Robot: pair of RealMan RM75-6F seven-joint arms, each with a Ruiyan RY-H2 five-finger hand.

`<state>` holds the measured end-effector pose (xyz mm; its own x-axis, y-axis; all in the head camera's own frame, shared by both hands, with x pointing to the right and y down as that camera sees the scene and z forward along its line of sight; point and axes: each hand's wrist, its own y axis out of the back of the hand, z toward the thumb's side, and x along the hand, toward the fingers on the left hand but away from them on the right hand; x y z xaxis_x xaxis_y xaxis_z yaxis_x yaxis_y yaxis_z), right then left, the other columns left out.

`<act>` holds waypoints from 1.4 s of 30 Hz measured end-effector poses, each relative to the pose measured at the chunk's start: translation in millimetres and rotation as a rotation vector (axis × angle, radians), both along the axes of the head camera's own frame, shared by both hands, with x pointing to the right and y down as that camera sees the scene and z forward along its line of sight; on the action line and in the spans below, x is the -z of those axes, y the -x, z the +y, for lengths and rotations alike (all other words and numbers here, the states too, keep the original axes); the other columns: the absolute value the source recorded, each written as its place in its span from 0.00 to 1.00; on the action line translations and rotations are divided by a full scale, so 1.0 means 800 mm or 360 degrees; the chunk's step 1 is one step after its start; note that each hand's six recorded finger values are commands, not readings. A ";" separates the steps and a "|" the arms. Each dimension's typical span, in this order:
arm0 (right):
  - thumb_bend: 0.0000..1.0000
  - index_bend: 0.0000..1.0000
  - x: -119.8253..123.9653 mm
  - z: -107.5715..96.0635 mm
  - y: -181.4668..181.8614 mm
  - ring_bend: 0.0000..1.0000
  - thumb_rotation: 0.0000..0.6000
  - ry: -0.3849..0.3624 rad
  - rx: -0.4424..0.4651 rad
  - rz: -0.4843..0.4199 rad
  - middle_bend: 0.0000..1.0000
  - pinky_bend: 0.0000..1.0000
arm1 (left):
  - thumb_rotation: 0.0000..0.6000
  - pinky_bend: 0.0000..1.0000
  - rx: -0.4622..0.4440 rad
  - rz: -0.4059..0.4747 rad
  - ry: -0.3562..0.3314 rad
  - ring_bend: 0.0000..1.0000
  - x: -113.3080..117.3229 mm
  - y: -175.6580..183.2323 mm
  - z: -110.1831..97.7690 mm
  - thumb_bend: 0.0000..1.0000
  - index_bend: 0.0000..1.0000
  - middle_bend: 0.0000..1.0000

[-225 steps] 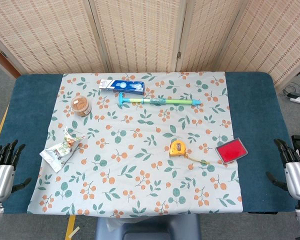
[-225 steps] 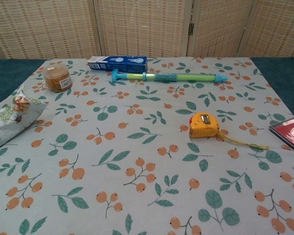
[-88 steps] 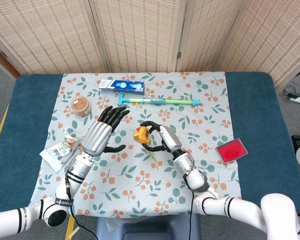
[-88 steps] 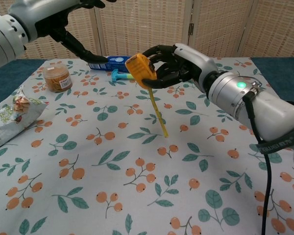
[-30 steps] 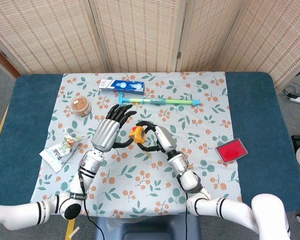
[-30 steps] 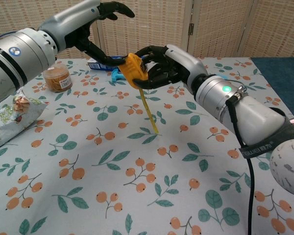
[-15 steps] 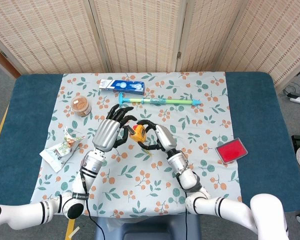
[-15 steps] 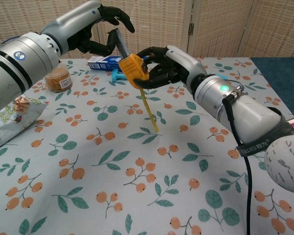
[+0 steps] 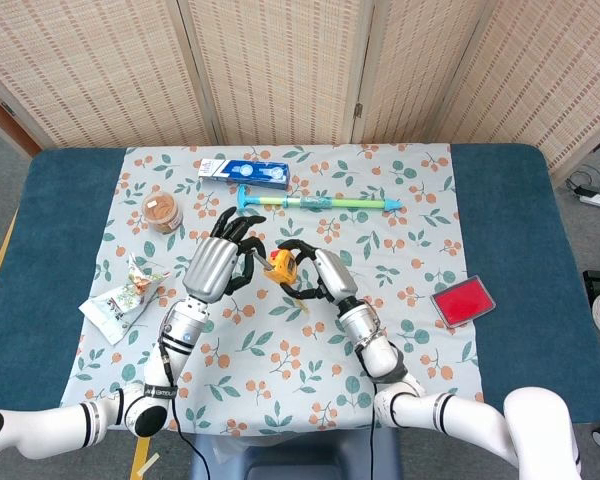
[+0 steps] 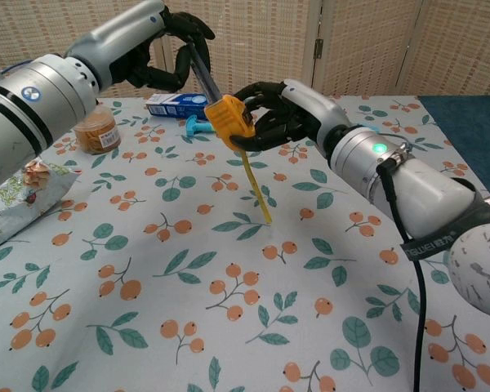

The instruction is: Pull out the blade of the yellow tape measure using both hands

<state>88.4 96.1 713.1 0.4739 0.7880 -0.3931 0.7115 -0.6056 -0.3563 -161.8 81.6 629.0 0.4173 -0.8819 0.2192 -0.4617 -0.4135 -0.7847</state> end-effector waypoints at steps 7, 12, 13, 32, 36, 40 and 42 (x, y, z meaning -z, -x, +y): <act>0.49 0.51 0.001 -0.003 -0.017 0.42 1.00 -0.0021 0.0028 0.0061 0.47 0.29 | 1.00 0.04 0.0053 0.0046 0.0013 0.22 -0.002 0.011 -0.002 0.84 0.57 0.25; 0.49 0.51 0.002 -0.004 -0.037 0.42 1.00 -0.0040 0.0060 0.0127 0.47 0.29 | 1.00 0.05 0.0107 0.0085 0.0015 0.23 -0.002 0.022 -0.006 0.84 0.56 0.27; 0.49 0.51 0.002 -0.004 -0.042 0.42 1.00 -0.0043 0.0067 0.0140 0.47 0.29 | 1.00 0.05 0.0124 0.0099 0.0017 0.24 -0.002 0.025 -0.007 0.84 0.56 0.27; 0.49 0.51 0.015 0.015 -0.174 0.42 1.00 0.0006 0.0113 0.0404 0.47 0.29 | 1.00 0.05 0.0430 0.0327 0.0152 0.24 -0.007 0.110 -0.036 0.84 0.52 0.28; 0.49 0.51 0.020 0.024 -0.201 0.42 1.00 0.0015 0.0127 0.0455 0.47 0.29 | 1.00 0.05 0.0494 0.0339 0.0190 0.23 -0.010 0.134 -0.045 0.84 0.52 0.28; 0.49 0.51 0.023 0.033 -0.226 0.42 1.00 0.0015 0.0128 0.0506 0.47 0.29 | 1.00 0.05 0.0557 0.0349 0.0220 0.23 -0.012 0.157 -0.054 0.84 0.52 0.28; 0.49 0.51 0.024 0.037 -0.238 0.42 1.00 0.0023 0.0124 0.0529 0.47 0.29 | 1.00 0.05 0.0587 0.0354 0.0236 0.23 -0.013 0.167 -0.058 0.84 0.52 0.28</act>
<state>279.1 126.1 693.7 0.3766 0.7476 -0.5471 0.5093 -0.6604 -0.5518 -295.4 35.5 639.6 0.1326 -0.9463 0.2948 -0.7498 -0.2903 -0.5946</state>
